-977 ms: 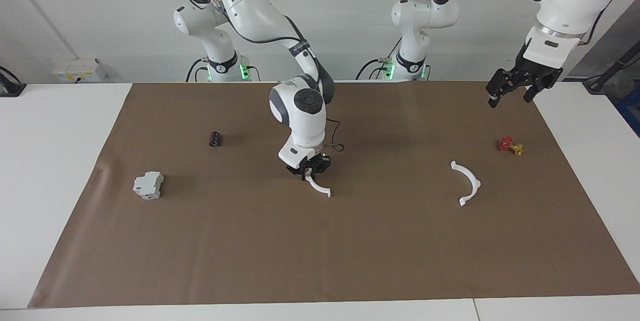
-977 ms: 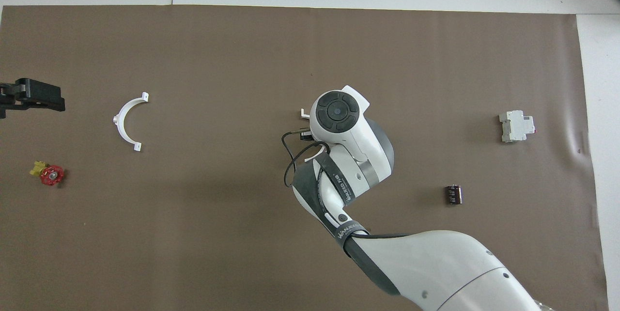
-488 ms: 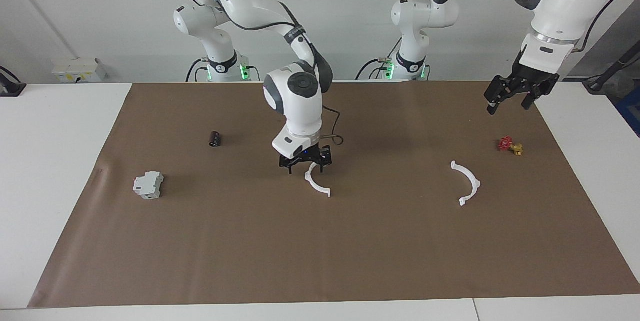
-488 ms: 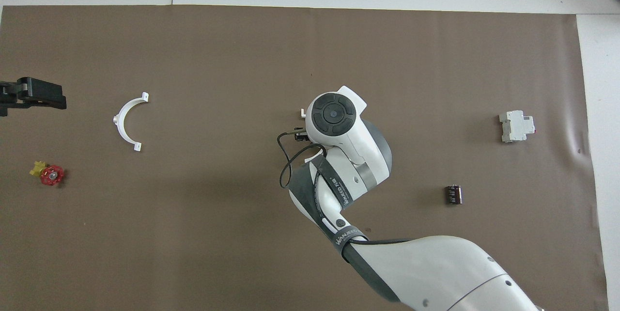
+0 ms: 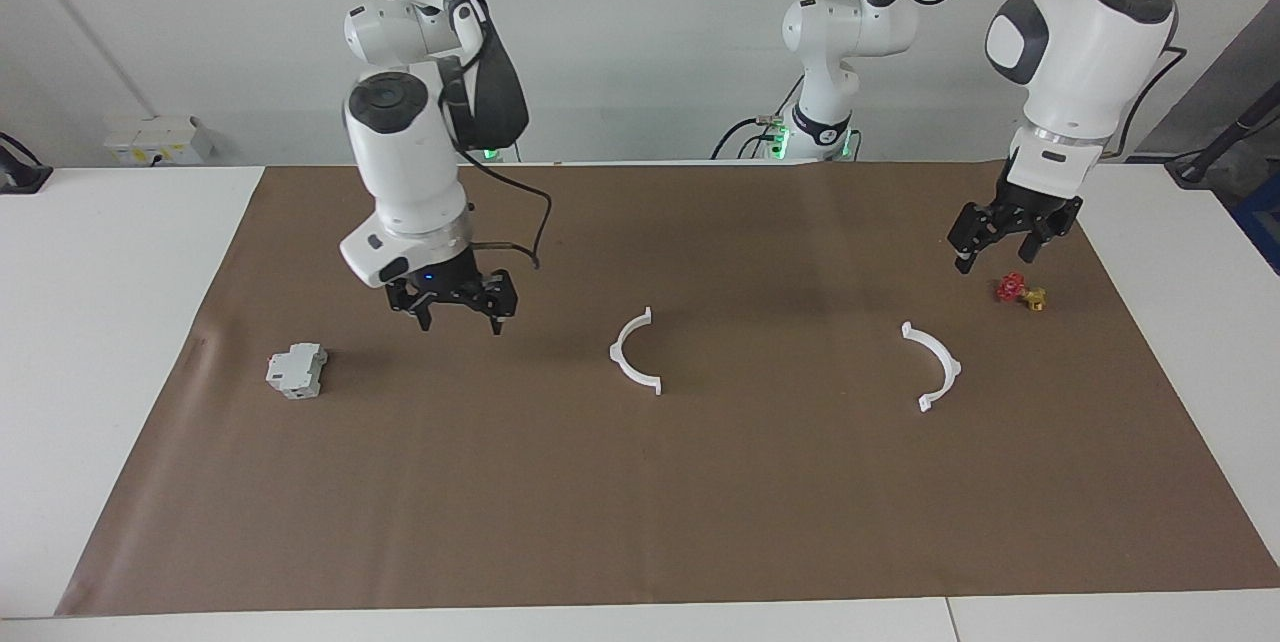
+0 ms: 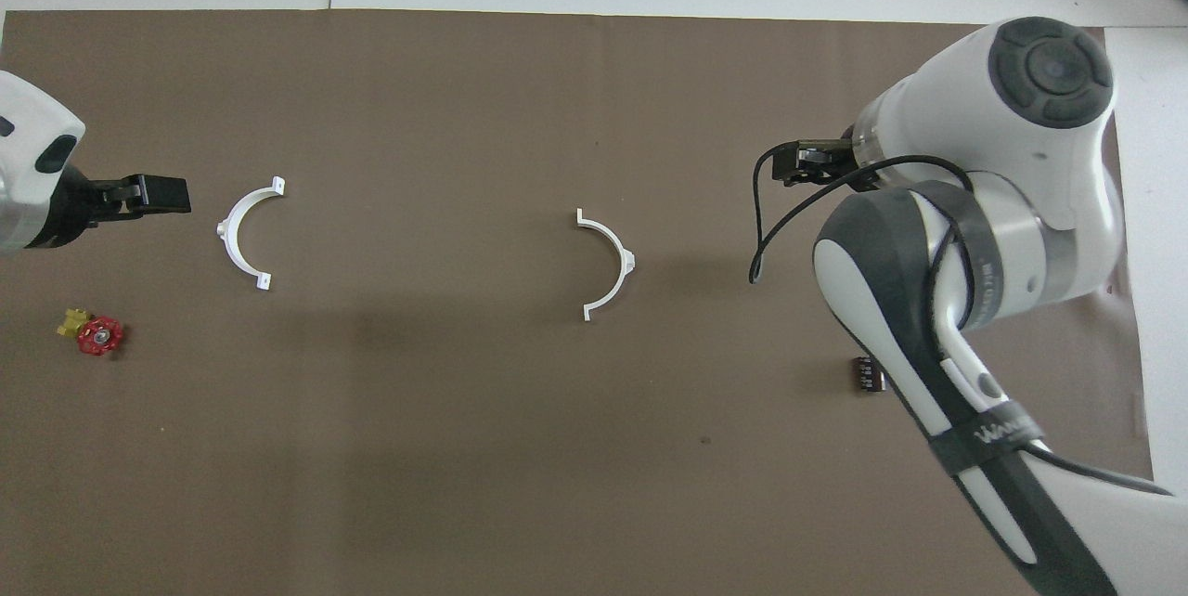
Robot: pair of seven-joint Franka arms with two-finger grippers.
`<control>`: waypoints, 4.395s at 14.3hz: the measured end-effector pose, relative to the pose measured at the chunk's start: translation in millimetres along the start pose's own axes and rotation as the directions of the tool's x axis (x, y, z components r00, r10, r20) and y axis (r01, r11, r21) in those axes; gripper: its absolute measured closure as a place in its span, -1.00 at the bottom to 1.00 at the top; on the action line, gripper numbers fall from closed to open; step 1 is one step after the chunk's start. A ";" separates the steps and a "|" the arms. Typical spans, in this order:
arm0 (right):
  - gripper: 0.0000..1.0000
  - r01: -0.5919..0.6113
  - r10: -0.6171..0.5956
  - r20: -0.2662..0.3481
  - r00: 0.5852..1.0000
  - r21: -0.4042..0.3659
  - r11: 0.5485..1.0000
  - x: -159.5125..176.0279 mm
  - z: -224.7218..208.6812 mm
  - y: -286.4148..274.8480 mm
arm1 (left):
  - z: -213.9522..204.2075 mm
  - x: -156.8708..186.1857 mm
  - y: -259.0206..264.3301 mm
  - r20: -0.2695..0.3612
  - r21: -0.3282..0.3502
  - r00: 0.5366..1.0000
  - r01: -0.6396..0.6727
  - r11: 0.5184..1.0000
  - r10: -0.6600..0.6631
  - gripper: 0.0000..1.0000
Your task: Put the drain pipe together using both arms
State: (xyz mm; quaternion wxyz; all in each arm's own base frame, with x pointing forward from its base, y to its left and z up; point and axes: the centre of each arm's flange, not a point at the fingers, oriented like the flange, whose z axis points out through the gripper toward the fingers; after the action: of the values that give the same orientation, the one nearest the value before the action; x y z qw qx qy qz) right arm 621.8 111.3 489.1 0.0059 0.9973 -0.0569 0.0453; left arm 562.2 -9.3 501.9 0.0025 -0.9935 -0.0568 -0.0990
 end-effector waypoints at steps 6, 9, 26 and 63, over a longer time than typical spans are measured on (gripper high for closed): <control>-1.00 -0.047 0.051 0.154 0.987 -0.029 0.998 -22.0 -27.4 89.0 | 80.7 -4.9 -13.4 -0.008 0.005 0.996 0.090 0.996 -0.090 -1.00; -1.00 -0.030 0.033 0.194 0.980 -0.018 0.999 -40.8 -28.9 127.7 | 109.4 -7.9 -22.7 -0.017 0.006 0.983 0.183 0.983 -0.183 -1.00; -1.00 0.144 -0.139 0.156 0.978 -0.023 0.989 -35.2 -140.3 166.1 | 175.6 -16.6 -15.1 0.064 0.029 0.985 0.161 0.987 -0.162 -1.00; -1.00 0.146 -0.142 0.118 0.983 -0.020 0.989 -50.9 -137.7 149.1 | 150.2 -0.8 61.6 0.083 0.003 0.966 0.246 0.969 -0.246 0.86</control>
State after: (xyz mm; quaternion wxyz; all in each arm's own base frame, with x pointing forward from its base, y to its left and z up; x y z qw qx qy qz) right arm 542.1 -28.7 622.6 0.0200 0.9996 0.0145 -0.0141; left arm 597.9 -68.1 354.9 -0.0158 -0.9820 -0.1793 -0.0576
